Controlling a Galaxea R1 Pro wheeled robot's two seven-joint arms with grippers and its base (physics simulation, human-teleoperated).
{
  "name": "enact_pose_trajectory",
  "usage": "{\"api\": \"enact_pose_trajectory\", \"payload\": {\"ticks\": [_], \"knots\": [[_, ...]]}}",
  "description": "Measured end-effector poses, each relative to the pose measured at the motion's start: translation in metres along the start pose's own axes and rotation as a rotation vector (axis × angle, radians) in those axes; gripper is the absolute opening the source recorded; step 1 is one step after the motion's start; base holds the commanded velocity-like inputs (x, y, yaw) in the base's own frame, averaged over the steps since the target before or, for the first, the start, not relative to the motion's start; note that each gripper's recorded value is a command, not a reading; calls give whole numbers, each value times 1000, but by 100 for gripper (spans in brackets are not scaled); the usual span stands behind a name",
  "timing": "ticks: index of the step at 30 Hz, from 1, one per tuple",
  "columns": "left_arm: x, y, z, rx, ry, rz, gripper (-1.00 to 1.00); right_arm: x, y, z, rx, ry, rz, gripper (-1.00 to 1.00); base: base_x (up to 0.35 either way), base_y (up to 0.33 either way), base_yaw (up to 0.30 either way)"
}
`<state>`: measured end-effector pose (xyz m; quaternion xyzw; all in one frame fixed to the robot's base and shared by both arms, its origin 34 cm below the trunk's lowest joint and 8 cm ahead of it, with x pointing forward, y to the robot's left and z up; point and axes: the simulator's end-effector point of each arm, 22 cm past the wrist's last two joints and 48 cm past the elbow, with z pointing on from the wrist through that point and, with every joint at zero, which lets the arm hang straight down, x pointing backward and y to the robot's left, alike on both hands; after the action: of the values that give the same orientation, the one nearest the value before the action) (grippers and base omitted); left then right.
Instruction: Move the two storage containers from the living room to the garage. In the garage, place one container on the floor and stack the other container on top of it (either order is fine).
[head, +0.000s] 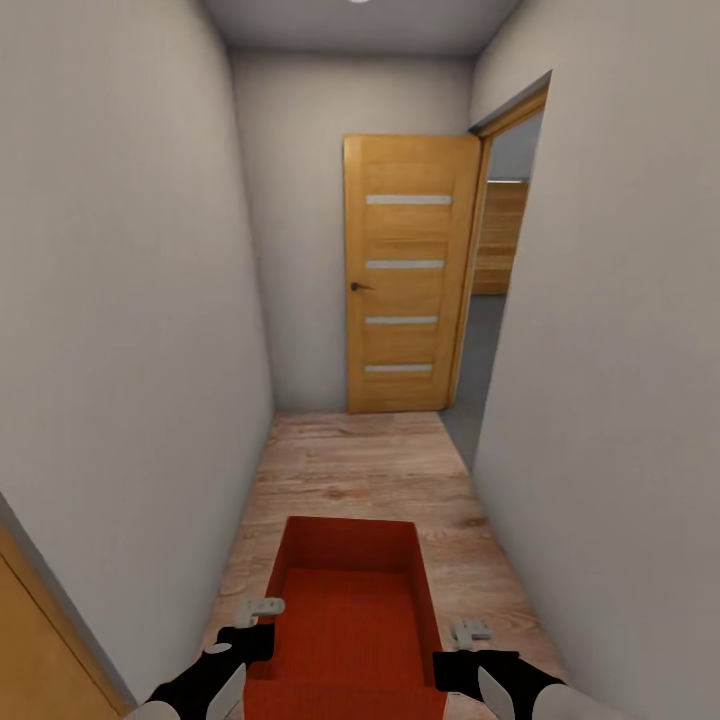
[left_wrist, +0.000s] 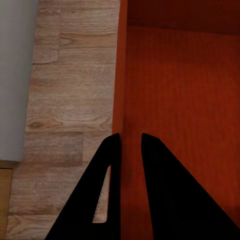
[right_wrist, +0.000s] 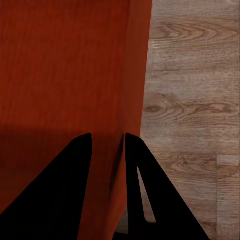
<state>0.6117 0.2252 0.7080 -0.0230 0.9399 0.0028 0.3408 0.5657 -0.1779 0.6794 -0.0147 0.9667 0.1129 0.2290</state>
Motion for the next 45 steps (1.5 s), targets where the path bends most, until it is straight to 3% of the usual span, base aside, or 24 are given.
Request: {"api": "enact_pose_trajectory", "payload": {"ticks": [19, 45], "knots": [[0, 0, 0, 0, 0, 0, -100, 0, 0, 0, 0, 0, 0, -100, 340, 106, -2], [0, 0, 0, 0, 0, 0, -100, 0, 0, 0, 0, 0, 0, -100, 340, 98, -92]]}}
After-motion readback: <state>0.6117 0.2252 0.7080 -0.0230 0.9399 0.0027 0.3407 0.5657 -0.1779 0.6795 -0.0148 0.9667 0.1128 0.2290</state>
